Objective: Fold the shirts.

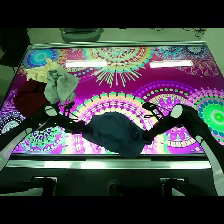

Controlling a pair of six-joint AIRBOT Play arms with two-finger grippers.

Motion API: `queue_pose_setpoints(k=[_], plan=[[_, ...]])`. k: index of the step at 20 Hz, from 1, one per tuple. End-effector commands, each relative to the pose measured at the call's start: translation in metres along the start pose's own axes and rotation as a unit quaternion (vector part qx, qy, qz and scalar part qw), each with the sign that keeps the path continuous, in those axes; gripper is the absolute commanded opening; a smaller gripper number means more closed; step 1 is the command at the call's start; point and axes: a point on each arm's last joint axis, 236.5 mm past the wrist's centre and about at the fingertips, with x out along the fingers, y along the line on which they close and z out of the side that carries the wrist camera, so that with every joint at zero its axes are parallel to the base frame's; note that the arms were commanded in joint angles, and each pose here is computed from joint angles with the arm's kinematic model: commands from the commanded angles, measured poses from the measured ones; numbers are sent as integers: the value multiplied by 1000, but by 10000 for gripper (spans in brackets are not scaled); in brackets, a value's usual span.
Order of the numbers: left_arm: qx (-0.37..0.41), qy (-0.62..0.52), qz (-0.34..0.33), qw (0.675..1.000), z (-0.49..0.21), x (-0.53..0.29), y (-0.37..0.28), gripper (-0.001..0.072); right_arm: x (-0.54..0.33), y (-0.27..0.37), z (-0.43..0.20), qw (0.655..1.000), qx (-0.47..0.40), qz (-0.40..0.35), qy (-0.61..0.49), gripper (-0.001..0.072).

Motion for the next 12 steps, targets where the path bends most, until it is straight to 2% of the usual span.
queue_pose_setpoints(k=[1, 3, 4, 6, 9, 12], plan=[[10, -3, 0, 1000, 1, 8, -7, 32, 17, -3, -4, 1000, 18, 15, 20, 701], [10, -4, -1, 1000, 1, 8, -8, 29, 28, -6, -7, 999, 25, 22, 33, 679], [12, -6, -1, 1000, 2, 7, -8, 29, 32, -7, -7, 999, 27, 23, 35, 584], [18, -9, -2, 1000, 4, 4, -10, 28, 33, -4, -2, 999, 33, 31, 24, 39], [33, -29, -8, 999, 18, -10, -22, 27, 23, 2, 7, 999, 6, 35, 2, 44], [115, -117, -12, 986, 51, -73, -62, 24, -39, -7, 37, 996, -44, -45, -67, 44]])
